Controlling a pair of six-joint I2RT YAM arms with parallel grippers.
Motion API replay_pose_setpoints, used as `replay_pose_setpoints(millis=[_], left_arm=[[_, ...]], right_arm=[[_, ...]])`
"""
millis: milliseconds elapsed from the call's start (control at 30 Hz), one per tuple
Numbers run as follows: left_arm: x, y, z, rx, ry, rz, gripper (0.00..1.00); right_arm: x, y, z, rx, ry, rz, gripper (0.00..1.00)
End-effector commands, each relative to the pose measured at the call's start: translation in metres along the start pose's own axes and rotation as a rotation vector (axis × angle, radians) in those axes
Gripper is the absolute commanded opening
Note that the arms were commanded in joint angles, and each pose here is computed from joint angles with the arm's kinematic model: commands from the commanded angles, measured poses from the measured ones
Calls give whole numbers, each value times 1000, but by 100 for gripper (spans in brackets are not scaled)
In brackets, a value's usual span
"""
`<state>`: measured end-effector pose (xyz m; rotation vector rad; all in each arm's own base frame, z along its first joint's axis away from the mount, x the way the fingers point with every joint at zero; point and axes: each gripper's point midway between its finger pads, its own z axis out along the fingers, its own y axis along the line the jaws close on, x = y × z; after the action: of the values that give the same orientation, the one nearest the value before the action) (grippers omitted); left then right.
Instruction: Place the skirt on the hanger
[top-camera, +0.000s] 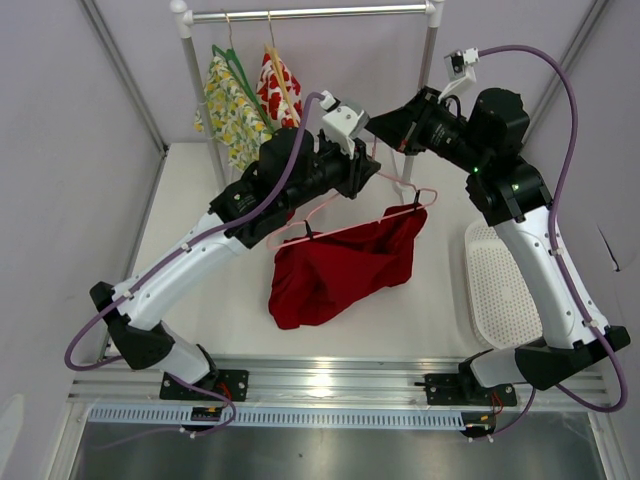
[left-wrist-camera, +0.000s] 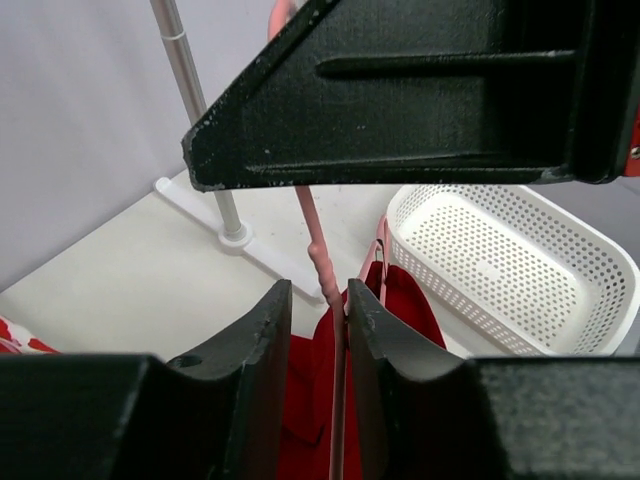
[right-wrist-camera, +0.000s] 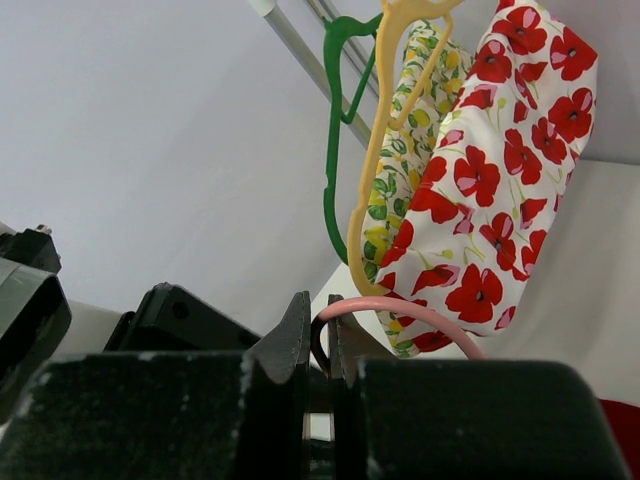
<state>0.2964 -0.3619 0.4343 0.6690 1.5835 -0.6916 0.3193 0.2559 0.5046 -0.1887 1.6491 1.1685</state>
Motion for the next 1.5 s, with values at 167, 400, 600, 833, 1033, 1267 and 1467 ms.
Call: replay_pose_setpoints(millis=[167,400,600,833,1033,1267,1467], left_arm=[[-29,-1,1,-3,-127,-54,0],[-53,15,-16,-92,-244,-94,0],[-60,16,-19,-97,-289,-97,0],[-66,17,-20,-102,-315,-101,0],[-76,34,-25,-200,-359,-120,0],[-102,63,-35,-368,-454,-190,0],[-127,76,-34,-490,-529,-230,0]], right_arm=[[-27,27,-13,-52,-77,-48,0],[-30,11,-17,42,-119,-52,0],[-30,6,-16,57,-126,-57,15],[-27,-1,-13,71,-127,-61,75],[-26,-29,-24,225,-157,-55,95],[-36,-60,-64,438,-251,-42,99],[-37,-64,-75,468,-254,-38,99]])
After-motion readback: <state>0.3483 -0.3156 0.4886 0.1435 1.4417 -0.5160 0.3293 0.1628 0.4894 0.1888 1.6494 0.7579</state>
